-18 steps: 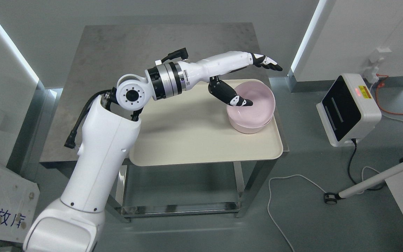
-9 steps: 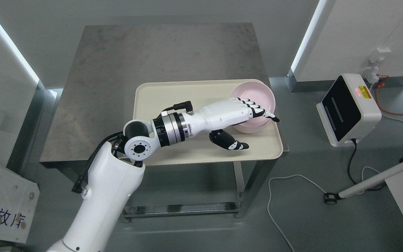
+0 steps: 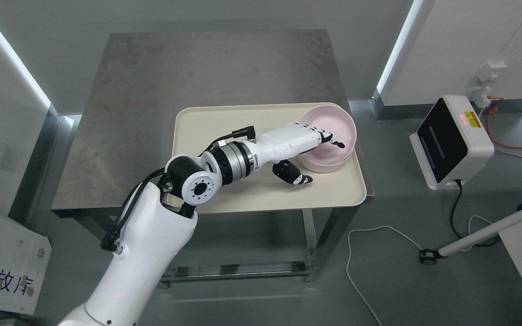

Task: Stack pink IKEA bowls on left shelf middle
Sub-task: 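Reach the left hand under the stacked bowls' rim and grip it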

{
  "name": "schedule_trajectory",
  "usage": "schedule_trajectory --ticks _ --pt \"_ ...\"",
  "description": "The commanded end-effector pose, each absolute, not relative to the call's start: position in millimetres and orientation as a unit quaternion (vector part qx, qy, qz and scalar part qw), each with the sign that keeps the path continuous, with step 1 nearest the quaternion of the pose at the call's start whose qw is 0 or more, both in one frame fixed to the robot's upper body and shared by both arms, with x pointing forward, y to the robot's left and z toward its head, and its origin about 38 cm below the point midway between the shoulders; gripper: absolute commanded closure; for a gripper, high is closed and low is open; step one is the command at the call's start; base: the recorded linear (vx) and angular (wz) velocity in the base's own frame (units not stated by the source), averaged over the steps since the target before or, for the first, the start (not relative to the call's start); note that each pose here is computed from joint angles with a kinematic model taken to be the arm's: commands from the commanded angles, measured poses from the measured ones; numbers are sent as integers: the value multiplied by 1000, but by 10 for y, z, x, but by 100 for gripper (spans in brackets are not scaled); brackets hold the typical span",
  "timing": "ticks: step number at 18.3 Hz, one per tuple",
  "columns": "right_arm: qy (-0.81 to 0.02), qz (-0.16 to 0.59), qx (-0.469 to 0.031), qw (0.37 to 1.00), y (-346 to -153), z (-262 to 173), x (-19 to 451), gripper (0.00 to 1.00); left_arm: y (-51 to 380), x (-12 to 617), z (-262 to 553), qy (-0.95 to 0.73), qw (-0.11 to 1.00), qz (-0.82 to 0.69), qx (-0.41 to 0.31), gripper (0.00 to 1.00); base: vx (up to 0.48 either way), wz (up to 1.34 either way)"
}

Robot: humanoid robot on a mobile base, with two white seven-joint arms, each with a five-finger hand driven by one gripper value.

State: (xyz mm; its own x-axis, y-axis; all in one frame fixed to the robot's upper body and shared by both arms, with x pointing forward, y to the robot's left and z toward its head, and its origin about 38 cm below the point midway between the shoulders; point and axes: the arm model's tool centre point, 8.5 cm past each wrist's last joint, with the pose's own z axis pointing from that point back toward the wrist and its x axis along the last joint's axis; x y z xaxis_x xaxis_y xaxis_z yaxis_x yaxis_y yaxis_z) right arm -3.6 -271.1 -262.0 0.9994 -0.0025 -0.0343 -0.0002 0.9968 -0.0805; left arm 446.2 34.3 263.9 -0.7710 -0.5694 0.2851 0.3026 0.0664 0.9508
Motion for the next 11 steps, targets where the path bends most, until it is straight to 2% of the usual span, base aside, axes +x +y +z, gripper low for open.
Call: schedule_trajectory --ticks 1,11 --pt "14 -6 -49 999 -2825 -2614 -106 0 99 4422 2549 -605 308 -720 140 34 0 0" --pt "15 -6 -49 999 -2825 -2614 -108 0 101 4608 2500 -578 322 -736 147 45 0 0"
